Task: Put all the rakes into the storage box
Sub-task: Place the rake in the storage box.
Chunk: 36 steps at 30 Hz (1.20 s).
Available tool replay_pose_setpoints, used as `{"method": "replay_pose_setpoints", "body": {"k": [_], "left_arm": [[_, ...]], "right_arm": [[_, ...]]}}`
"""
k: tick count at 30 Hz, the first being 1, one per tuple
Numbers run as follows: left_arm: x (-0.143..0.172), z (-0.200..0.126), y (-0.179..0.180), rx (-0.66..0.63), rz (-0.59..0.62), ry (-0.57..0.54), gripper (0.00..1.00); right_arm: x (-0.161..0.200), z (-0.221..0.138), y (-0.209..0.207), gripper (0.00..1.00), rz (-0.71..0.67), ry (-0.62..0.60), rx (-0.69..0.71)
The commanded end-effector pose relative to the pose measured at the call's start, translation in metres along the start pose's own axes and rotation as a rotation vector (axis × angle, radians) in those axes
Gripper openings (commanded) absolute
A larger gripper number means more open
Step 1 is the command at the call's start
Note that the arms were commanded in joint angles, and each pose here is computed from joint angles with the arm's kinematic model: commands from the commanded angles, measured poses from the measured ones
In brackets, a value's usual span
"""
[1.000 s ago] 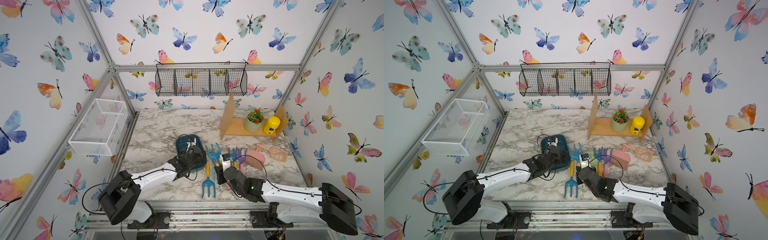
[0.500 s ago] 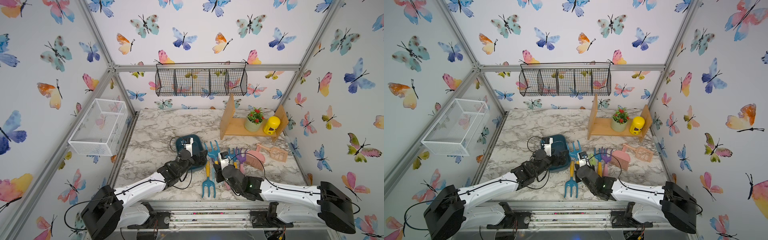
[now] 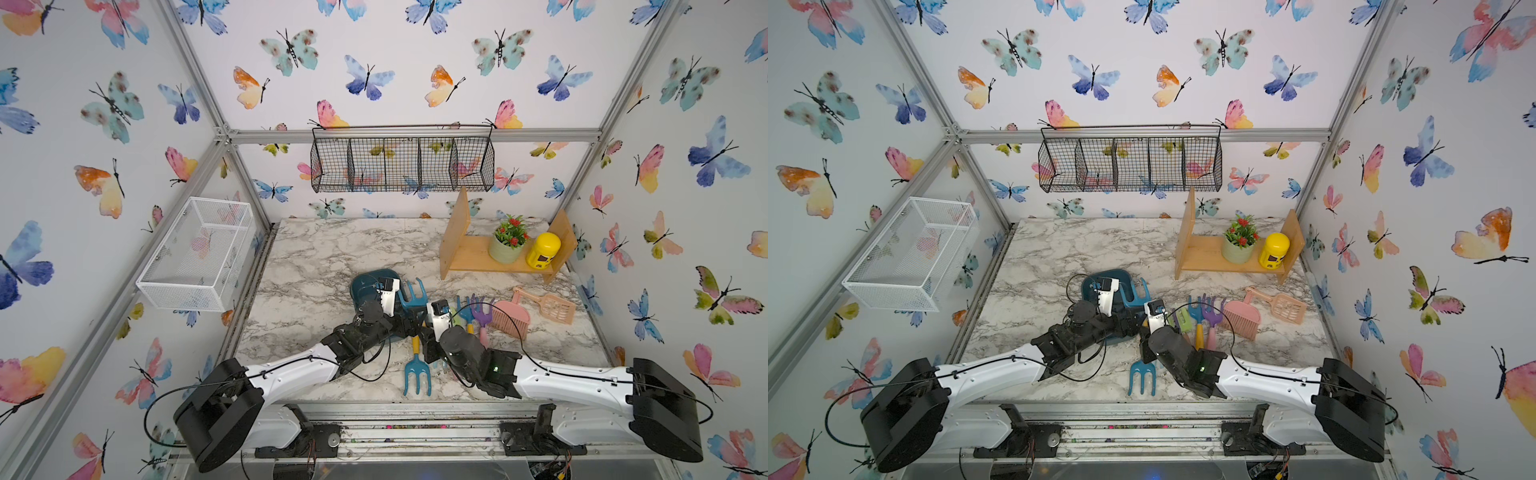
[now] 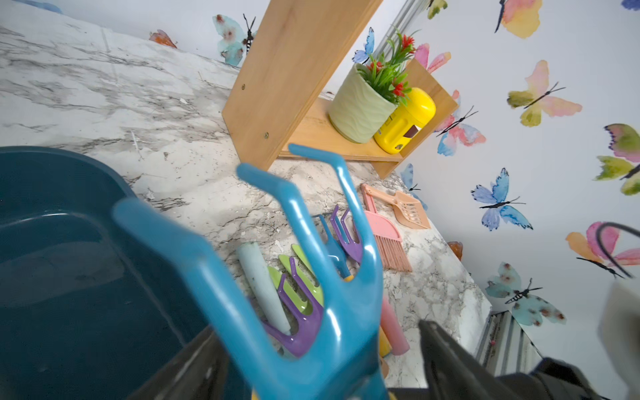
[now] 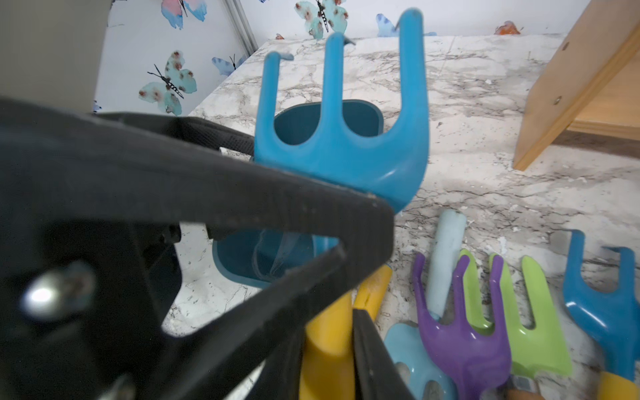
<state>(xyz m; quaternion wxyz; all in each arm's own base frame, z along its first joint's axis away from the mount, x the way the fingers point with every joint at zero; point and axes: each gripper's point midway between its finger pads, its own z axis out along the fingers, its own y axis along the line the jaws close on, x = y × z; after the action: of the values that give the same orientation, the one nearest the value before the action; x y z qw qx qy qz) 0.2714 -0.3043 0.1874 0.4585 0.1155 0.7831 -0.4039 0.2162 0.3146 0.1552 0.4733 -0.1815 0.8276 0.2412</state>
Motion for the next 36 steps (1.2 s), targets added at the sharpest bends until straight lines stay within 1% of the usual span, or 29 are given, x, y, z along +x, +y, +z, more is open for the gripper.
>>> {"method": "replay_pose_setpoints", "body": {"k": [1,4,5,6,7,10,12,13,14,15,17,18,19,20,21,23,26,28,30,32,36], "left_arm": [[-0.007,-0.003,-0.008,0.048,0.003,-0.033,0.70],[-0.007,-0.005,-0.006,0.043,0.001,-0.041,0.51],[-0.007,-0.004,-0.006,0.043,0.002,-0.040,0.40],[-0.006,-0.004,-0.005,0.042,0.003,-0.037,0.26],[-0.006,-0.003,-0.005,0.038,0.002,-0.035,0.00],[-0.005,-0.001,0.000,0.012,-0.007,-0.025,0.00],[-0.006,-0.001,0.001,0.007,-0.015,-0.029,0.00],[-0.006,-0.002,0.001,0.005,-0.020,-0.032,0.00],[-0.009,-0.003,0.003,-0.002,-0.024,-0.042,0.00],[-0.012,-0.003,0.005,-0.015,-0.028,-0.051,0.00],[-0.021,-0.005,0.010,-0.050,-0.041,-0.076,0.00],[-0.027,-0.007,0.014,-0.074,-0.048,-0.093,0.00],[-0.036,-0.008,0.021,-0.115,-0.062,-0.112,0.00],[-0.042,-0.010,0.031,-0.162,-0.074,-0.126,0.00],[-0.050,-0.012,0.041,-0.203,-0.090,-0.144,0.00],[-0.063,-0.017,0.066,-0.293,-0.130,-0.183,0.00],[-0.077,-0.025,0.102,-0.379,-0.201,-0.232,0.00],[-0.082,-0.026,0.118,-0.423,-0.214,-0.241,0.00],[-0.081,-0.021,0.130,-0.484,-0.193,-0.219,0.00],[-0.073,-0.009,0.138,-0.517,-0.174,-0.162,0.00],[-0.046,0.017,0.146,-0.503,-0.196,-0.048,0.00]], "right_arm": [[-0.008,0.001,0.016,0.11,0.010,-0.017,-0.069],[-0.006,0.002,0.017,0.11,0.013,-0.012,-0.073],[-0.007,0.002,0.017,0.11,0.014,-0.013,-0.073],[-0.006,0.002,0.016,0.11,0.014,-0.013,-0.072],[-0.006,0.002,0.015,0.11,0.015,-0.012,-0.065],[-0.008,0.000,0.013,0.13,0.018,-0.017,-0.056],[-0.009,-0.002,0.012,0.17,0.023,-0.024,-0.052],[-0.010,-0.003,0.011,0.21,0.026,-0.025,-0.049],[-0.011,-0.004,0.009,0.28,0.031,-0.030,-0.044],[-0.011,-0.005,0.008,0.39,0.036,-0.033,-0.040],[-0.013,-0.007,0.002,0.67,0.064,-0.040,-0.009],[-0.013,-0.008,-0.001,0.79,0.070,-0.044,0.000],[-0.013,-0.009,-0.004,0.87,0.074,-0.047,0.014],[-0.014,-0.010,-0.007,0.91,0.082,-0.050,0.032],[-0.014,-0.011,-0.011,0.93,0.088,-0.055,0.047],[-0.016,-0.016,-0.016,0.93,0.098,-0.072,0.063],[-0.019,-0.024,-0.021,0.92,0.118,-0.105,0.063],[-0.020,-0.028,-0.025,0.92,0.124,-0.118,0.066],[-0.020,-0.030,-0.026,0.92,0.125,-0.123,0.066],[-0.019,-0.031,-0.028,0.92,0.123,-0.123,0.075],[-0.018,-0.029,-0.030,0.92,0.114,-0.119,0.089]]}}
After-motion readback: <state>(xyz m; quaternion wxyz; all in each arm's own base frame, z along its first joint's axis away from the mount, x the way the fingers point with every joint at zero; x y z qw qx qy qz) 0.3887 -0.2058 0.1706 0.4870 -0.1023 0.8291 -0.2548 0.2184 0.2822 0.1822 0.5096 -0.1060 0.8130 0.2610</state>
